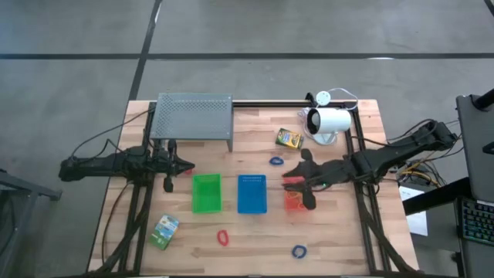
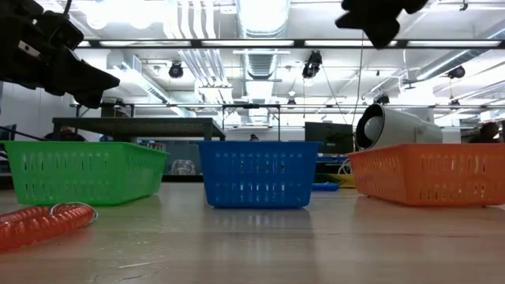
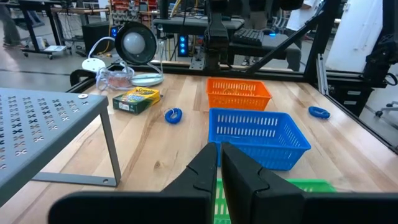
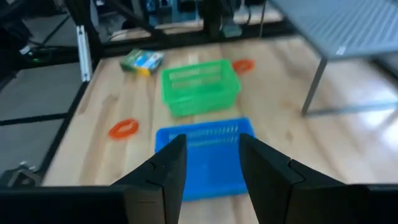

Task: Pick & Place Office Desk Supplies
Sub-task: Put the crayon box into the blue bin

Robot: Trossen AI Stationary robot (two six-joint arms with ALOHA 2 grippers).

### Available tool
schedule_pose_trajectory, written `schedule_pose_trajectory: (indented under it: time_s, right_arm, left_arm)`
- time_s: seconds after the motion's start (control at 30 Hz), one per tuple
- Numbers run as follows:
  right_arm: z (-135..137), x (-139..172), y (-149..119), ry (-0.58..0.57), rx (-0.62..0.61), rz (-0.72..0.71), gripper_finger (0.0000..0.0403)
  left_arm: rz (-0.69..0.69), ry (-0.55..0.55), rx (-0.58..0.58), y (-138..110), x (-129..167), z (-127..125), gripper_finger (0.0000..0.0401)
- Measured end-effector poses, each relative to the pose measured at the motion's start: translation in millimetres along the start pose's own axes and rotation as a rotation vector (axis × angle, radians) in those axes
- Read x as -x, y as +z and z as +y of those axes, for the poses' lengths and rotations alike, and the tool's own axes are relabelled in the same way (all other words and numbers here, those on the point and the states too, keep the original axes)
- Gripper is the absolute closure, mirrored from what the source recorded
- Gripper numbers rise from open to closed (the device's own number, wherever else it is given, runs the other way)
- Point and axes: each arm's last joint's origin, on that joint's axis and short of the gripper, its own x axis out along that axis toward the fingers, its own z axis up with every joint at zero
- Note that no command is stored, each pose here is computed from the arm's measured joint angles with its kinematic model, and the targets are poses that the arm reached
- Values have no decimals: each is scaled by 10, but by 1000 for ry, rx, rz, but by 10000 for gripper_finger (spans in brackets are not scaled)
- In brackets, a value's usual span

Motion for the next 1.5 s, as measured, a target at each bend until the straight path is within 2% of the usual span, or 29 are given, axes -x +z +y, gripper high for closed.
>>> schedule_pose_trajectory:
  time_s: [0.33, 0.5, 0.83, 1.0, 1.3, 1.5]
  right_arm:
    - [14, -5, 49, 4, 200, -52, 265]
    - [23, -2, 79, 9, 238, -84, 270]
    - [21, 33, 111, 11, 243, -109, 266]
    - [-15, 30, 124, -70, 282, -122, 268]
    - [-226, 4, 218, -155, 251, -156, 249]
    - [-384, -23, 287, -172, 223, -183, 243]
  left_arm:
    - [0, 0, 0, 0, 0, 0, 373]
    - [0, 0, 0, 0, 0, 0, 373]
    - [0, 0, 0, 0, 0, 0, 373]
    - [0, 0, 0, 1, 0, 0, 373]
    - [0, 0, 0, 0, 0, 0, 373]
    - [1, 0, 0, 0, 0, 0, 373]
